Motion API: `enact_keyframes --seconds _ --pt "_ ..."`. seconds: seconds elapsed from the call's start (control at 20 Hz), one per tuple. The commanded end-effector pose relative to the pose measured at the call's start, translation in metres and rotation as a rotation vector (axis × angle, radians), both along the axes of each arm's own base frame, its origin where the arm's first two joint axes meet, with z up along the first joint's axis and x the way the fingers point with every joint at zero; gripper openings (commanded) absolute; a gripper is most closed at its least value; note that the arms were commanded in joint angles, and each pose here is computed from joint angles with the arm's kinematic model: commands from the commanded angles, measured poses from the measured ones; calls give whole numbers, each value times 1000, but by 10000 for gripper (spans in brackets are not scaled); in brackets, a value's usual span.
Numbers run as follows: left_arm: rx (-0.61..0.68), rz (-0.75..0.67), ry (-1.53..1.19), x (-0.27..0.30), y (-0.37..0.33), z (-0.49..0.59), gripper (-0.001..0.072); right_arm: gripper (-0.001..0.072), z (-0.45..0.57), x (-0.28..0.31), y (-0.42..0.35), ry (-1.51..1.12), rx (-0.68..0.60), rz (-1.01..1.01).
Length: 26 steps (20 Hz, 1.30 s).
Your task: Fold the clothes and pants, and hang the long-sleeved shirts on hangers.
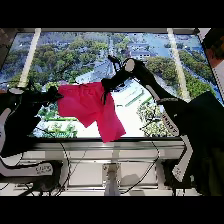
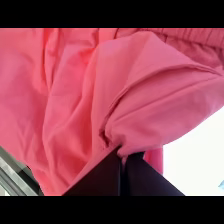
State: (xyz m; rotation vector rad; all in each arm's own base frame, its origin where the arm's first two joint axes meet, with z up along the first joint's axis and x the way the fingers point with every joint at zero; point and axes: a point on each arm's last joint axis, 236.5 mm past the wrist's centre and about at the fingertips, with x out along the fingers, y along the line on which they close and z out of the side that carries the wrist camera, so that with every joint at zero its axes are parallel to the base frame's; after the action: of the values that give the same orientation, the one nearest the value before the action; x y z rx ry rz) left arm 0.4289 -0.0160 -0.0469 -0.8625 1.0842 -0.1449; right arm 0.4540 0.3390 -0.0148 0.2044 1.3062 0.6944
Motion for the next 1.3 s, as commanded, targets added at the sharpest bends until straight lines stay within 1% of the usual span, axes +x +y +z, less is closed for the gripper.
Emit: enact_keyframes --seconds 0.0,0.15,0.25,0.35,0.45,0.55,0.75,0.9,1.1,1.25 --pt "-5 -44 -257 37 -11 72 17 7 50 24 -36 -115 -35 -40" --pt "54 -114 -497 57 -34 175 17 7 127 33 -60 -245 -5 -81" --pt "110 -198 -648 53 -62 234 17 7 169 25 -66 -317 18 -91" --pt "171 -220 -782 47 -83 285 17 7 202 12 -73 -375 19 -89" --pt "253 -203 -897 36 -92 324 17 6 233 -4 -87 -430 1 -89" --pt "368 -254 -964 16 -102 343 17 6 253 -23 -102 -458 -37 -83" --pt "583 -325 -979 -20 -112 354 16 7 290 -64 -121 -495 -58 -64" --pt "714 -345 -902 -37 -109 342 17 7 303 -84 -141 -511 -102 -73" --pt "819 -433 -726 -53 -115 299 16 7 307 -76 -164 -541 -157 -129" --pt "861 -434 -711 -59 -125 295 17 7 314 -61 -180 -574 -154 -189"
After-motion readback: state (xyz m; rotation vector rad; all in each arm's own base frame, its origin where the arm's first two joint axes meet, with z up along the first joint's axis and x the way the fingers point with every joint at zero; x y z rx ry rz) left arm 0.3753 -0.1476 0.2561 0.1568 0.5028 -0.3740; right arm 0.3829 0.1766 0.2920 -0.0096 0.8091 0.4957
